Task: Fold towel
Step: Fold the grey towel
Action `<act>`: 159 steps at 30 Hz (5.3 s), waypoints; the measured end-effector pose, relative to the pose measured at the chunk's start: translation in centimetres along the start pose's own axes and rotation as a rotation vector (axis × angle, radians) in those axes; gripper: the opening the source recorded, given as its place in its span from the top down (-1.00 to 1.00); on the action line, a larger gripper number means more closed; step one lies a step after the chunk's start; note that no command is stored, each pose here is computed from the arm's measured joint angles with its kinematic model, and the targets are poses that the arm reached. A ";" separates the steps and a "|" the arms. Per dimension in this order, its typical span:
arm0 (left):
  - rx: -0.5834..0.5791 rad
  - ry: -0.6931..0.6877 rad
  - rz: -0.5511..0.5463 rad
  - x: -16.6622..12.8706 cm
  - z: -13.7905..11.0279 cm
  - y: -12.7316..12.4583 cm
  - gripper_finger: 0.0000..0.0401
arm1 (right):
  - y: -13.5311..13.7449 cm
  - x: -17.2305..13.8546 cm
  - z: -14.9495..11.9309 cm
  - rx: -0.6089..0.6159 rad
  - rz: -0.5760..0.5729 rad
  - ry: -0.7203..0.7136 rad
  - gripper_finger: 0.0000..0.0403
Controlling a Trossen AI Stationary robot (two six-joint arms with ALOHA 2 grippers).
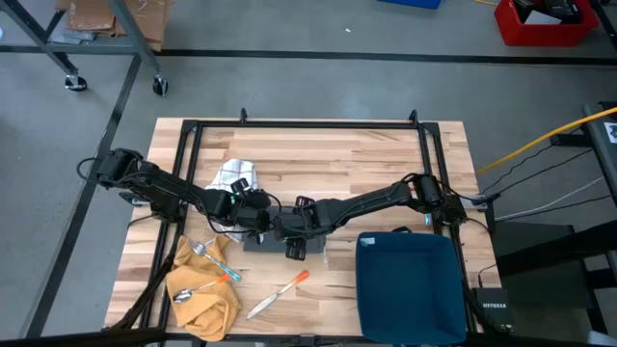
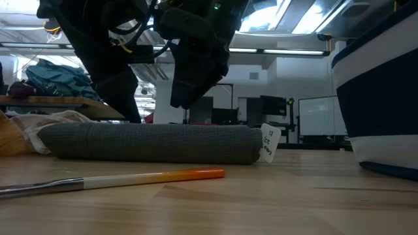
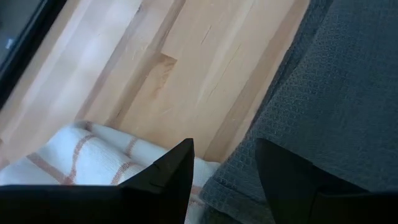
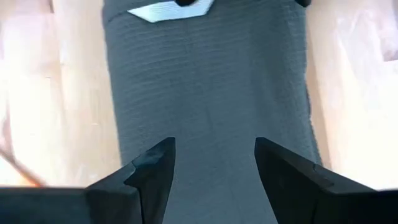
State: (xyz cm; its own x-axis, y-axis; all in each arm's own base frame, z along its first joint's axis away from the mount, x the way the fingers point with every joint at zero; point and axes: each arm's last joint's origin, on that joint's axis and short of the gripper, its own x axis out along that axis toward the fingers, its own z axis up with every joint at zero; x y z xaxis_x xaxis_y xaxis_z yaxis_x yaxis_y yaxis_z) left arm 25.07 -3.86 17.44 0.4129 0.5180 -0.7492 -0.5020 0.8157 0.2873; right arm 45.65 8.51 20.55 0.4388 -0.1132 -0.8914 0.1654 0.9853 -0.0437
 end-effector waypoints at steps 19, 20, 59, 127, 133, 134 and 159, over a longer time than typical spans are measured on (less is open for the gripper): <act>-0.056 0.003 -0.003 0.0 0.0 0.0 0.18 | 0.0 0.0 0.0 -0.001 0.001 0.004 -0.11; -0.056 0.003 -0.003 0.0 0.0 0.0 0.18 | 0.0 0.0 0.0 -0.001 0.001 0.004 -0.11; -0.097 0.059 -0.199 -1.5 0.3 0.4 0.18 | -0.1 0.0 0.1 0.037 0.103 0.033 -0.11; 0.133 0.005 -0.376 -8.8 -1.3 5.8 0.18 | -21.7 8.3 -2.4 0.301 0.009 0.405 -0.11; 0.133 0.005 -0.375 -8.8 -1.3 5.8 0.18 | -21.6 7.6 -3.2 0.302 0.018 0.519 -0.11; 0.133 0.005 -0.375 -8.8 -1.3 5.8 0.18 | -21.6 7.3 -3.3 0.297 0.017 0.538 -0.11; 0.132 0.000 -0.367 -8.8 -1.3 5.8 0.18 | -22.2 5.5 -6.8 0.133 -0.113 0.876 -0.11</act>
State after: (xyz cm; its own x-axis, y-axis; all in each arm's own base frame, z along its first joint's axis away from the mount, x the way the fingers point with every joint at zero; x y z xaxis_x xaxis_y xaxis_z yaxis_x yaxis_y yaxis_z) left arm 17.54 -4.03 24.90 0.5470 0.1857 -0.8163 -0.2188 0.9729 0.0747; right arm 38.39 -13.16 13.52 -0.4098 -0.0167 -0.9120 0.2913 0.9451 -0.1482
